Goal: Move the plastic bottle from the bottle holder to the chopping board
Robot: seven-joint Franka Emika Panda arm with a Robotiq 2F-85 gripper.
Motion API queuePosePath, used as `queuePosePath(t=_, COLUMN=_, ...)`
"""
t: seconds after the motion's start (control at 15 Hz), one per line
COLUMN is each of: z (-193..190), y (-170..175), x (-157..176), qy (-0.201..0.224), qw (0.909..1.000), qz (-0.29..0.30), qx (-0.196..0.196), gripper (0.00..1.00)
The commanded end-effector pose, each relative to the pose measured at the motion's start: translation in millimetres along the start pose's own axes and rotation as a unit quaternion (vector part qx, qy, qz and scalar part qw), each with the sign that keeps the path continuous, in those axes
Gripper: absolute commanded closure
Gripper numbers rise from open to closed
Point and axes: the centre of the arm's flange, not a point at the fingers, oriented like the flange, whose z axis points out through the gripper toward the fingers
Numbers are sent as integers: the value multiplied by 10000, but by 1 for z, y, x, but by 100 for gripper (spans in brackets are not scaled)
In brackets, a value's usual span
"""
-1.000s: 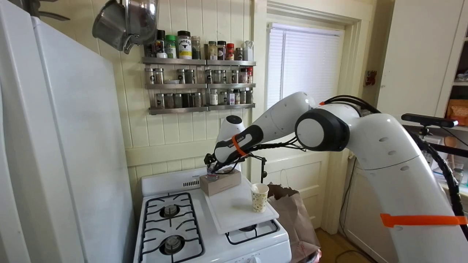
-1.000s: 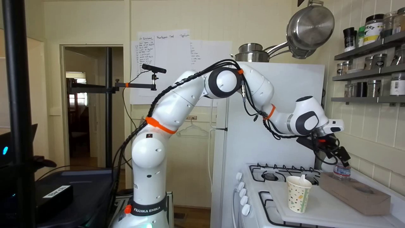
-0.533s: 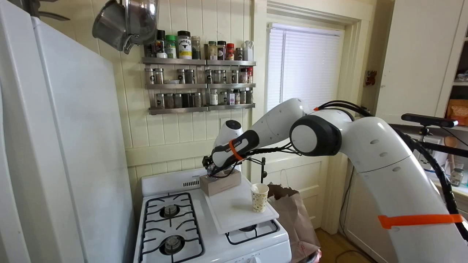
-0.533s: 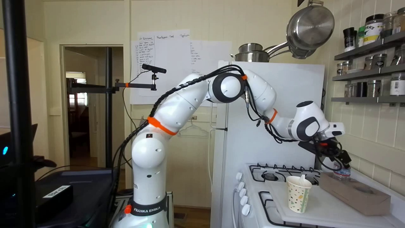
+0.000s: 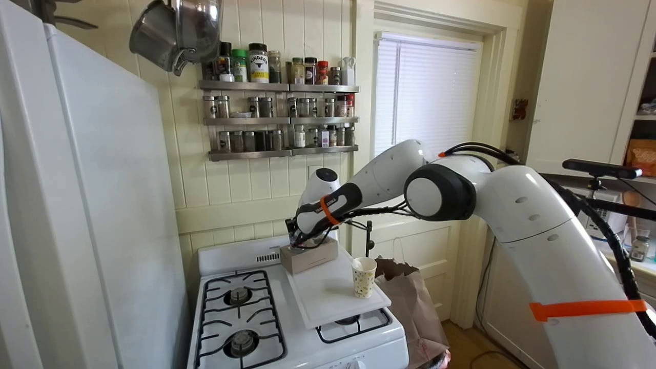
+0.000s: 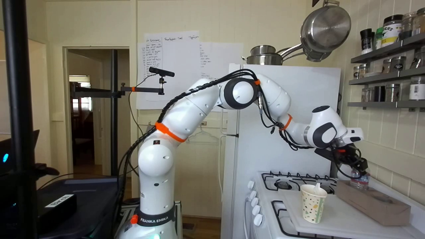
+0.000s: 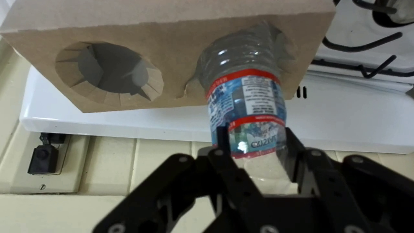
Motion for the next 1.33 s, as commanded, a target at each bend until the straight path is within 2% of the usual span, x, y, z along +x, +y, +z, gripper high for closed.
queuePosePath(t=0.0, z=-3, y=1, x=5, qy=217, qw=9997, qz=-21, qx=56, gripper=86)
queuePosePath(t=0.8, z=-60, y=10, x=35, qy=1241, qw=9921, qz=-181, qx=7, gripper=86)
queuePosePath(t=1.27, z=-91, y=18, x=39, qy=1093, qw=9930, qz=-426, qx=124, gripper=86)
